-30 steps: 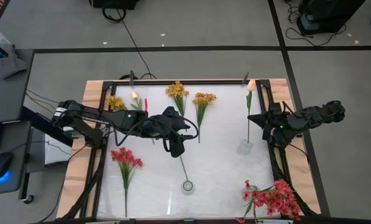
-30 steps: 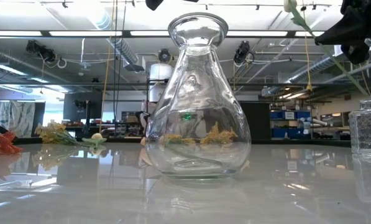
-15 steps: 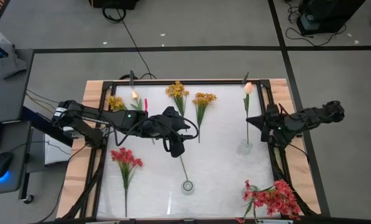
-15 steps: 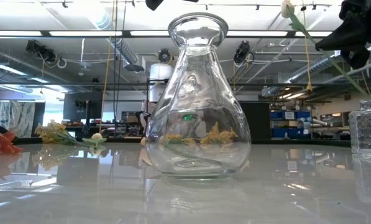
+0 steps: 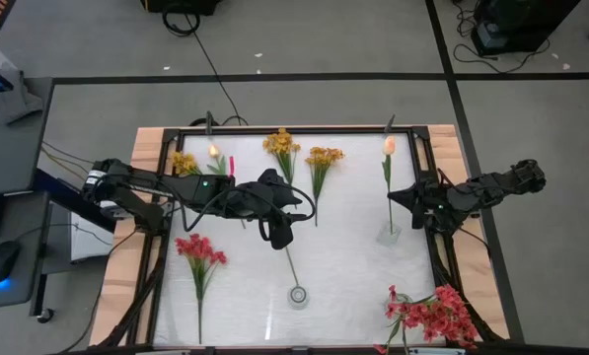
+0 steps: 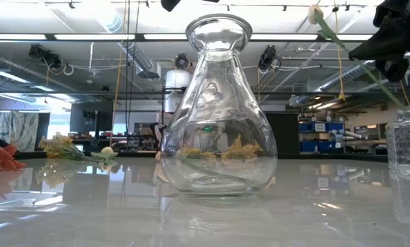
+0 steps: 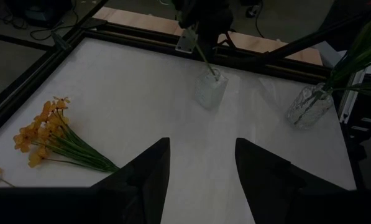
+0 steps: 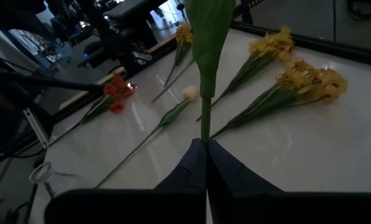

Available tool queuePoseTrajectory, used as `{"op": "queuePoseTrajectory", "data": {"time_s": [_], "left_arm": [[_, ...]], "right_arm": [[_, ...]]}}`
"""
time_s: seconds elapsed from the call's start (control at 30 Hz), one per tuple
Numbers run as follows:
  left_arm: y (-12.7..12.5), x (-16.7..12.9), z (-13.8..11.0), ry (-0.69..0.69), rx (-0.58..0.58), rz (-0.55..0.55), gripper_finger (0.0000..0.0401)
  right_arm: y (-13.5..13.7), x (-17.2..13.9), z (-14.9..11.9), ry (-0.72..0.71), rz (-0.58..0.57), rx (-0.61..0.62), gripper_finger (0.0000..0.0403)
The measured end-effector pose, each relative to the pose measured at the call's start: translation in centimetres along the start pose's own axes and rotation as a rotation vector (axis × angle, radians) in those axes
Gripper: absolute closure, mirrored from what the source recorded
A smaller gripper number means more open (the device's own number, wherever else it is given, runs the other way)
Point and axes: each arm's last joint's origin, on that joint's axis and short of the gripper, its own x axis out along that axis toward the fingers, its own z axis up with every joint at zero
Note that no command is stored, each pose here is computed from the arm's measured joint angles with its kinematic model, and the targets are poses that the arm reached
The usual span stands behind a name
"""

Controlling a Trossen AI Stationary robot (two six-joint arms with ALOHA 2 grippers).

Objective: Sort flowers into vase by color
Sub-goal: Put the top right light pink flower into the top transparent vase

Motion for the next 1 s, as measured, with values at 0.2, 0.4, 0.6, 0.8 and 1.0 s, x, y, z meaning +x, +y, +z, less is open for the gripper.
{"op": "queuePoseTrajectory", "data": {"time_s": [0.2,0.4,0.6,0.8,1.0], "left_arm": [[-0.01,0.0,0.0,0.0,0.0,0.0,0.0213],[0.0,0.0,0.0,0.0,0.0,0.0,0.0213],[0.0,0.0,0.0,0.0,0.0,0.0,0.0213],[0.0,0.0,0.0,0.0,0.0,0.0,0.0213],[-0.01,0.0,0.0,0.0,0.0,0.0,0.0213]], "right_arm": [[0.13,-0.02,-0.11,0.033,0.039,0.027,0.0394],[0.13,-0.03,-0.23,0.056,0.052,0.025,0.0393],[0.04,-0.04,-0.44,0.088,0.055,0.056,0.0393],[0.09,-0.05,-0.47,0.102,0.072,0.056,0.0393],[0.11,-0.05,-0.47,0.105,0.077,0.053,0.0392]]}}
